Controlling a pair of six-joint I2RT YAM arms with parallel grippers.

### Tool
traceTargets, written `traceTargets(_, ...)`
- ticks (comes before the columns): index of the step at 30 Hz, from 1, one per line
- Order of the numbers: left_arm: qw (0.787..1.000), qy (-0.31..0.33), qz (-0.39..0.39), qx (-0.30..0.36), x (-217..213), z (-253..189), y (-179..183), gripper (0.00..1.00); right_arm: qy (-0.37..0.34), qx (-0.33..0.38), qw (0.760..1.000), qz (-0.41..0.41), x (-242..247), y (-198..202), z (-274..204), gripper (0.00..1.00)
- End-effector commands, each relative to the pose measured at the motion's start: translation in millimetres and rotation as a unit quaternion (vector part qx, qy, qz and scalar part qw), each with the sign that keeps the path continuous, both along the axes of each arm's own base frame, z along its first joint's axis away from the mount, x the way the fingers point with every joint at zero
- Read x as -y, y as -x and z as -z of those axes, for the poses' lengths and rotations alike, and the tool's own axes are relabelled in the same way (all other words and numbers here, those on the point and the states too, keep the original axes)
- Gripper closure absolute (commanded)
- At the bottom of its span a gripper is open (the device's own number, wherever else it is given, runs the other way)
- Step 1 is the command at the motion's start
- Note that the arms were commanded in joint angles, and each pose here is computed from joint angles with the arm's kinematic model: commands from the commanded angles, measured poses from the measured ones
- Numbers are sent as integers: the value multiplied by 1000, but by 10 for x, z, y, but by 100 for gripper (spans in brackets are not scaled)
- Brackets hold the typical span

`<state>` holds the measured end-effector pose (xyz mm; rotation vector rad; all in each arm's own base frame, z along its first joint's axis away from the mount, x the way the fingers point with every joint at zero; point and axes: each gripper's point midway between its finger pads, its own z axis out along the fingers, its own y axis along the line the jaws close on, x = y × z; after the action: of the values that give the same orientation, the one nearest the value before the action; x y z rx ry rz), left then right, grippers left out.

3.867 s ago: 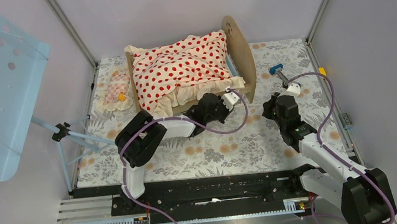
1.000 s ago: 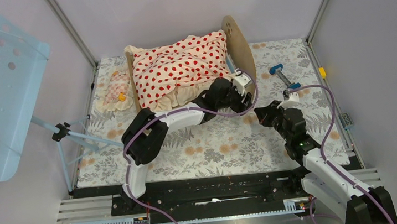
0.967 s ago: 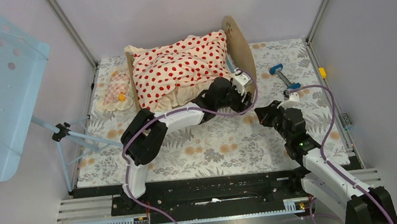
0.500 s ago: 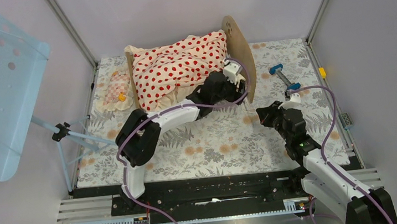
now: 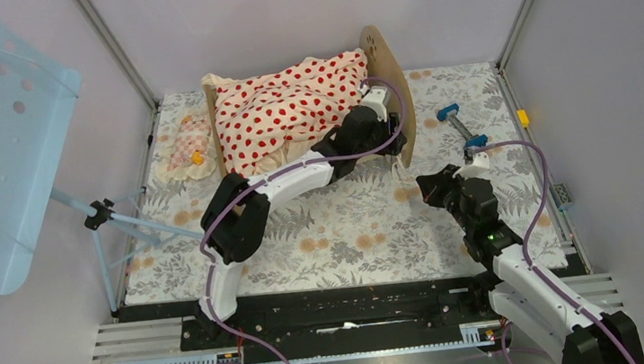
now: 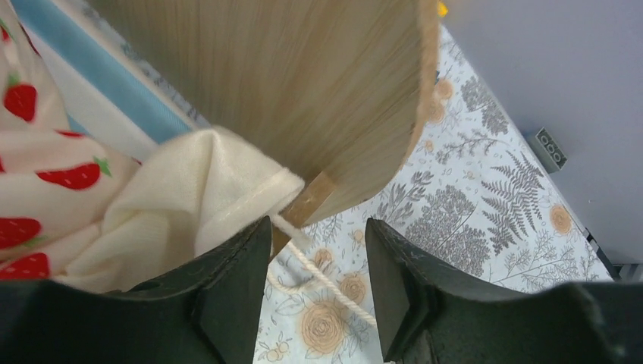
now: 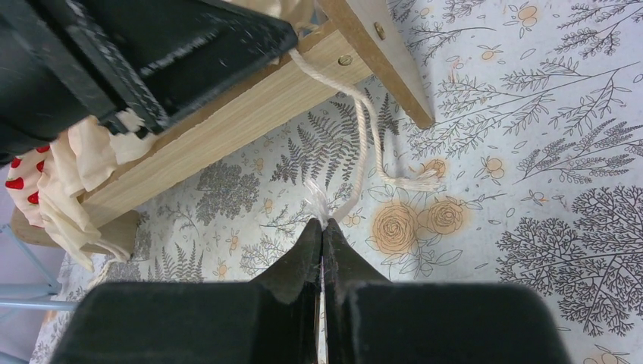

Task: Set up the pet bed
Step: Tie the ropes to the bed frame.

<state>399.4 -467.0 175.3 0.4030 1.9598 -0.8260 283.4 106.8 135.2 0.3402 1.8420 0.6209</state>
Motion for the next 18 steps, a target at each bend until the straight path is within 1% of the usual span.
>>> traceTargets(1,999,15,-26,-35,54,-12,-27,48,-7,14,1000,12,34,-26,-86,100)
traceTargets(5,998,12,-41,-37,10,2,-37,48,-8,13,1000,13,35,-22,-77,100)
traceTargets(12,995,-16,-94,-39,-118,64,-194,45,-9,13,1000,15,41,-23,-93,100)
traceTargets(18,993,-28,-107,-44,-96,146,-281,45,-9,14,1000,16,45,-24,-103,100)
